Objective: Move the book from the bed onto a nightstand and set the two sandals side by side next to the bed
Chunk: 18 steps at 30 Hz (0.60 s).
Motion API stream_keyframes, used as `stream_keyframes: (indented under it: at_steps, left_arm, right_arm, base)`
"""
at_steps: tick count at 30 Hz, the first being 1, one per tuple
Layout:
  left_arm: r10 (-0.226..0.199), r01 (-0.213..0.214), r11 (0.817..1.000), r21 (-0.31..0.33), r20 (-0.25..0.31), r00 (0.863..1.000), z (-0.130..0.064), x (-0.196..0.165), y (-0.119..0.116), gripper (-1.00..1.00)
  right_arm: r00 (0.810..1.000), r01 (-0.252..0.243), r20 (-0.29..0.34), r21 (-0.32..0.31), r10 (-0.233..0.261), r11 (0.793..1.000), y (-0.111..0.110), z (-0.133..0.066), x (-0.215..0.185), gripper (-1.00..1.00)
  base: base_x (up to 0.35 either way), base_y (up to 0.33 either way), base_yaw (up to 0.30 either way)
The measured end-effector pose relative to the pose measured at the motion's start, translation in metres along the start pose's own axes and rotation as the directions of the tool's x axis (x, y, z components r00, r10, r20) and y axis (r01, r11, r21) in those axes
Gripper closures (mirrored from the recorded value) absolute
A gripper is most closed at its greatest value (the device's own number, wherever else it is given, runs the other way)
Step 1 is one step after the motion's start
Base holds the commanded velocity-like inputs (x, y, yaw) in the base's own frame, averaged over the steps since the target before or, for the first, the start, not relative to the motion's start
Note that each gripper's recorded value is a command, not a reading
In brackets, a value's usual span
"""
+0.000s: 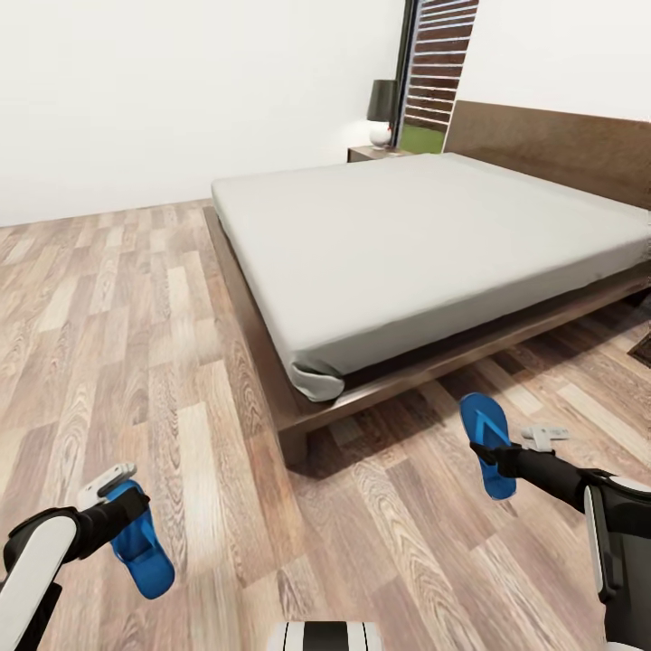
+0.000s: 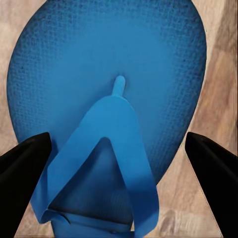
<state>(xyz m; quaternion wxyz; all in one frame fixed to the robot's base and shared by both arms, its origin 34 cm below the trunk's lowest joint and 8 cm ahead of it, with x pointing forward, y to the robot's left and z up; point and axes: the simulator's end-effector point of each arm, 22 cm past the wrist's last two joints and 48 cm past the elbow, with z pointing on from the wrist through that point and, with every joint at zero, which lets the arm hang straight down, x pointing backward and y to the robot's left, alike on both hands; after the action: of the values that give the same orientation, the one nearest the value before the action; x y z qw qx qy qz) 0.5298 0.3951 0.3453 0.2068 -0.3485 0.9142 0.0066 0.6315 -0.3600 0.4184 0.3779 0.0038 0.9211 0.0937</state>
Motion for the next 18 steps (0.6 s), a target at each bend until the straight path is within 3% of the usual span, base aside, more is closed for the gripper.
stream_keyframes:
  at_steps: [8,18]
  left_arm:
    - [0.003,-0.003,1.0,-0.006,0.004,1.0,0.0,-0.0009,0.0016,1.0]
    - [0.024,-0.023,0.999,-0.035,0.022,0.999,0.0002,-0.0028,0.0067,1.0]
  right_arm:
    - [1.0,0.0,0.0,0.0,0.0,1.0,0.0,0.0,0.0,1.0]
    - [1.0,-0.001,0.0,-0.001,0.001,1.0,0.0002,0.0001,0.0,1.0]
  base:
    - [0.066,-0.272,0.0]
    - [0.025,-0.062,0.0]
